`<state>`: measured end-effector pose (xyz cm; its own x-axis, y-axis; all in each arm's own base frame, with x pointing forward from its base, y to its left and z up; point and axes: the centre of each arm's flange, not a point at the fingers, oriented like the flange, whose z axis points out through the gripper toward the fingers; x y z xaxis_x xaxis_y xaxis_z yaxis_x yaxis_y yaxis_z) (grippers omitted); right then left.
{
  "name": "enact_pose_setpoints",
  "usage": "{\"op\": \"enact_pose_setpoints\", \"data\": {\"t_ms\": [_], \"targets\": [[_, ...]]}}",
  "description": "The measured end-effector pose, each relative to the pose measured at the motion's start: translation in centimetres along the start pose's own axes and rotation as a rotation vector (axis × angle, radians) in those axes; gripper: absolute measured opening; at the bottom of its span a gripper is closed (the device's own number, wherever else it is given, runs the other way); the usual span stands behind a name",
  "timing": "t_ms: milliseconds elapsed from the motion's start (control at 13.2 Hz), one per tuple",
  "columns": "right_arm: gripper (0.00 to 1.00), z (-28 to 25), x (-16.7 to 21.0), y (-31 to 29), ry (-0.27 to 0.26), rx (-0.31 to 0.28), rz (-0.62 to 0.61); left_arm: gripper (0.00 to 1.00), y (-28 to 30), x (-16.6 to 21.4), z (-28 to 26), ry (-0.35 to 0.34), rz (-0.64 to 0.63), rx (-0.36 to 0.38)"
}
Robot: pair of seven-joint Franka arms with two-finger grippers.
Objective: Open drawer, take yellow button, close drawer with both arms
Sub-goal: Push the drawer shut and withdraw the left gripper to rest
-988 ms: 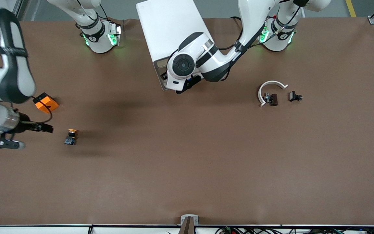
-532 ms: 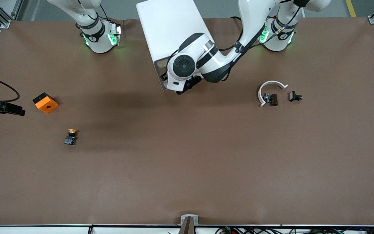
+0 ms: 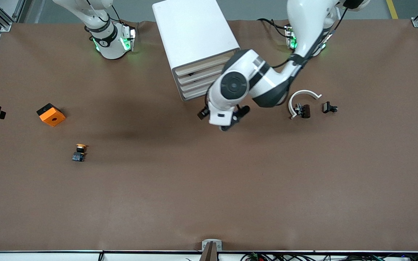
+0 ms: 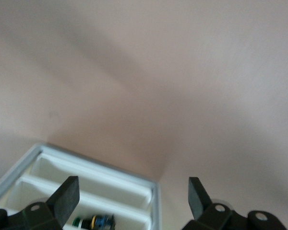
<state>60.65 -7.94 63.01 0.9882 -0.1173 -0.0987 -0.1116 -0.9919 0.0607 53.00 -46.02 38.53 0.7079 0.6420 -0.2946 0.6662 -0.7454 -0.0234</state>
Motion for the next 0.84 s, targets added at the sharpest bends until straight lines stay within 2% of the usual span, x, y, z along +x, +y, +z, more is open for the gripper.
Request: {"op": "enact_pose_setpoints", "data": {"t_ms": [228,456,608,836], "targets": [[1.00,-1.8,-1.3,-1.8,0.000,0.017,-0.031,1.00,-2.7,5.6,-6.7,0.035,0.074,-0.029],[1.00,-3.8,-3.4,-1.6,-0.006,0.095,-0.035,1.00,-7.4,8.7,-13.0,0.057,0.221,0.039],[1.00,-4.5,-4.4,-1.2,-0.008,0.102,-0.028,1.00,-11.3,10.0,-17.4,0.054,0.330,0.080],[1.00,-4.2,-5.2,-1.4,-0.014,0.102,-0.033,1.00,-16.2,11.4,-22.4,0.058,0.450,0.102]]}}
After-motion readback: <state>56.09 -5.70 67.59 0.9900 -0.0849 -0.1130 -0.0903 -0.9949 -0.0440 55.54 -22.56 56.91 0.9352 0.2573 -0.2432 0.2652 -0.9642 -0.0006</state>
